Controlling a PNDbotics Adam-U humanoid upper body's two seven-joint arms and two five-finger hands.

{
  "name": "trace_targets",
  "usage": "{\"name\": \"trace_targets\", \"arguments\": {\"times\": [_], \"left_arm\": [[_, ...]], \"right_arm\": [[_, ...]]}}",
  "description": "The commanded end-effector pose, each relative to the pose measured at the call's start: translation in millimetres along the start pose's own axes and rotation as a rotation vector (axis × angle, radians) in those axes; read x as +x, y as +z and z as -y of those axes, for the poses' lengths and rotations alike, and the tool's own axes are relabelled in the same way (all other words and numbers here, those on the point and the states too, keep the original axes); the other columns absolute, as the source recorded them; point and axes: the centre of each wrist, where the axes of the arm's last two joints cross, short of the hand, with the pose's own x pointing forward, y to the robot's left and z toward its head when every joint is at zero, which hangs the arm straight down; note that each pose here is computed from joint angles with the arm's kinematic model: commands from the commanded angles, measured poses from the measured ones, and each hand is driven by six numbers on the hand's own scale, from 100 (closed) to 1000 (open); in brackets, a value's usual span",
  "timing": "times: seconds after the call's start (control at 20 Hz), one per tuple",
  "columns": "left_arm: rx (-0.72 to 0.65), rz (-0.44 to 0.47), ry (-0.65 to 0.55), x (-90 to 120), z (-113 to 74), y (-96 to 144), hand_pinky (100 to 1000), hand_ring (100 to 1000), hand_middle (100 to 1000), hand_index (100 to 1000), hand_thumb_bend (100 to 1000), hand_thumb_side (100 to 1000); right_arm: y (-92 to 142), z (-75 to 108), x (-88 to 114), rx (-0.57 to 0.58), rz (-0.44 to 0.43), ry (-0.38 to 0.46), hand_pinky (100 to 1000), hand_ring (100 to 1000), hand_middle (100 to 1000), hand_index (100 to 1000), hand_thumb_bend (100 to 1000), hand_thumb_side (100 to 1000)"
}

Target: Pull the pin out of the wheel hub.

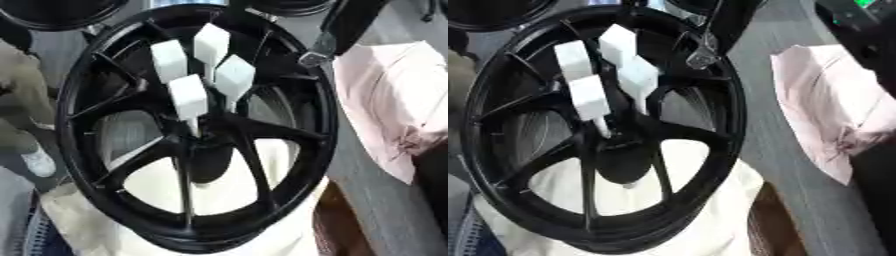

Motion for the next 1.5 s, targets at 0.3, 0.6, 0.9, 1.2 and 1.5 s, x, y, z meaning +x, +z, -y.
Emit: {"name": "trace_targets", "arguments": {"times": [0.3,0.6,0.9,1.2,1.5], "left_arm": [[-0.004,0.041,-0.019,11.1,-5.8,-7.0,746,684,588,745,508,777],[-0.008,0.044,-0.018,11.8,-4.9,-7.5,746,685,589,745,507,777],[-0.013,0.045,-0.015,12.4,-3.5,-7.8,747,685,589,745,506,778],[-0.019,0.043,-0.014,11.7,-2.4,-7.3,747,686,589,745,505,778],[-0.020,0.044,-0.011,11.8,-1.6,-7.4,747,687,590,745,504,779]], "right_arm": [[40.2,16.4,26.9,-0.049,-0.099,0.022,812,754,780,843,459,228],[52.6,14.3,42.8,-0.107,-0.179,0.004,807,751,777,839,478,226],[50.7,15.1,67.0,-0.075,-0.172,-0.042,810,758,785,845,477,223],[41.6,17.0,76.7,-0.039,-0.172,-0.063,811,769,810,857,483,214],[31.2,14.9,79.5,-0.034,-0.195,-0.084,813,774,808,855,468,204]]}}
